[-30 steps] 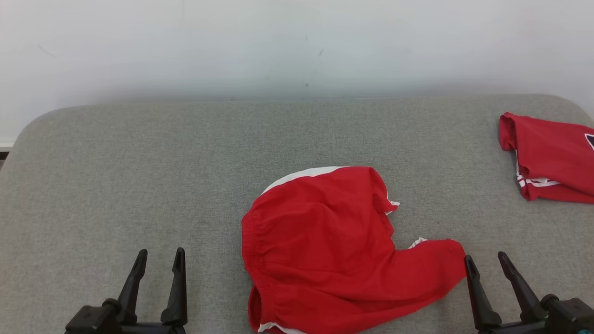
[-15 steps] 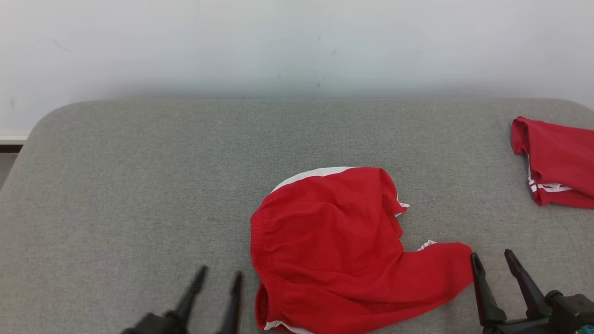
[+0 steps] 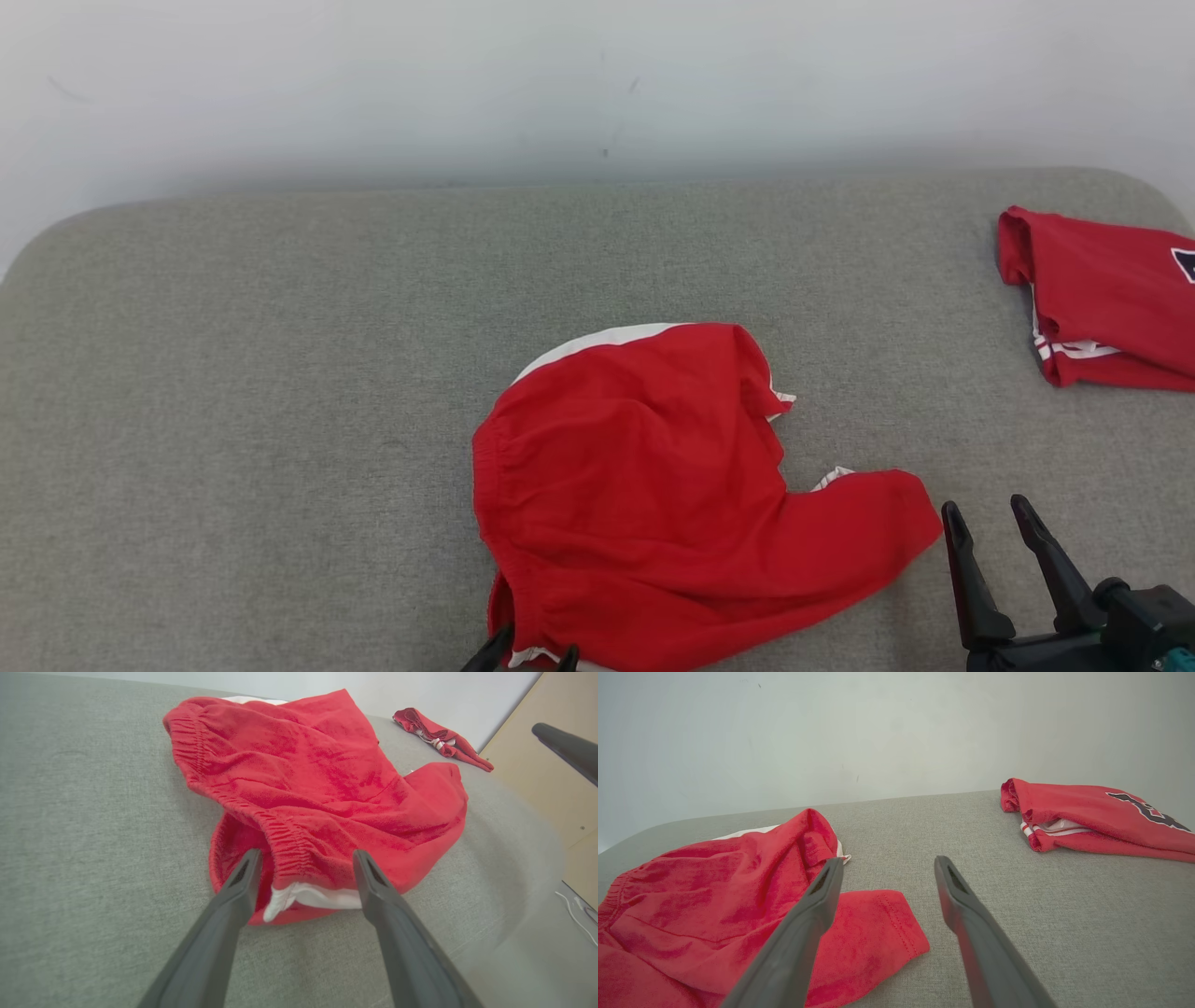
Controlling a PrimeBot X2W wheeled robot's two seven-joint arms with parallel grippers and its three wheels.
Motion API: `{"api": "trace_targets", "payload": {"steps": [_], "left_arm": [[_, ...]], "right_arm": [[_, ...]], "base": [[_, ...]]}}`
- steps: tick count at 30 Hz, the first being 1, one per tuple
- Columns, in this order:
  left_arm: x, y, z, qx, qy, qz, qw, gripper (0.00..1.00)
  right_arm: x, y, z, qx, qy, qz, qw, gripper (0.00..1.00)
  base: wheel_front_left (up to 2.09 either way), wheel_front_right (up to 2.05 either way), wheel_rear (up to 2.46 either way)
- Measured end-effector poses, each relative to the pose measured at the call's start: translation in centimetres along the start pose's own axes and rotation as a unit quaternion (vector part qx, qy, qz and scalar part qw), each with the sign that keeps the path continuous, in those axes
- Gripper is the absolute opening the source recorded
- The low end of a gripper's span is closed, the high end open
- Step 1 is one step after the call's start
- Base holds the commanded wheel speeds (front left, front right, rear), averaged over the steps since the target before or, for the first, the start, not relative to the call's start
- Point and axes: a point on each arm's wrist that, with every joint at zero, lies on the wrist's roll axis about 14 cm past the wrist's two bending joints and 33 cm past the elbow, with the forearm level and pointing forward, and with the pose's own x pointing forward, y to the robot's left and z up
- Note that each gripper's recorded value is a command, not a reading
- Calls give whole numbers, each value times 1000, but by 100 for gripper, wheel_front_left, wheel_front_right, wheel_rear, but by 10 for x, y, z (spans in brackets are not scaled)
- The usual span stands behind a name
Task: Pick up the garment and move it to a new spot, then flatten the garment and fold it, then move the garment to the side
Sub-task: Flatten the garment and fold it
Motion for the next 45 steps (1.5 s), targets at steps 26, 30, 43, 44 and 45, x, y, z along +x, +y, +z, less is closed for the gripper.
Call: {"api": "trace_targets", "payload": {"steps": [26, 30, 43, 44, 45], "left_arm": [[-18, 92, 33, 5, -45, 130, 990, 98], [-18, 93, 52, 0, -80, 141, 987, 100], [-52, 119, 118, 25, -193, 212, 958, 100], [-55, 119, 117, 31, -191, 216, 957, 100], [-57, 120, 117, 38, -189, 218, 957, 100]], "right_arm": [[11, 3, -10, 6, 14, 4, 1000, 100], [13, 5, -10, 6, 13, 7, 1000, 100], [12, 17, -1, 3, 0, 23, 1000, 100], [11, 18, 0, 3, -1, 24, 1000, 100], [9, 18, 0, 3, -1, 24, 1000, 100]], "base": [[0, 0, 0], [0, 0, 0], [0, 0, 0], [0, 0, 0], [0, 0, 0]]}}
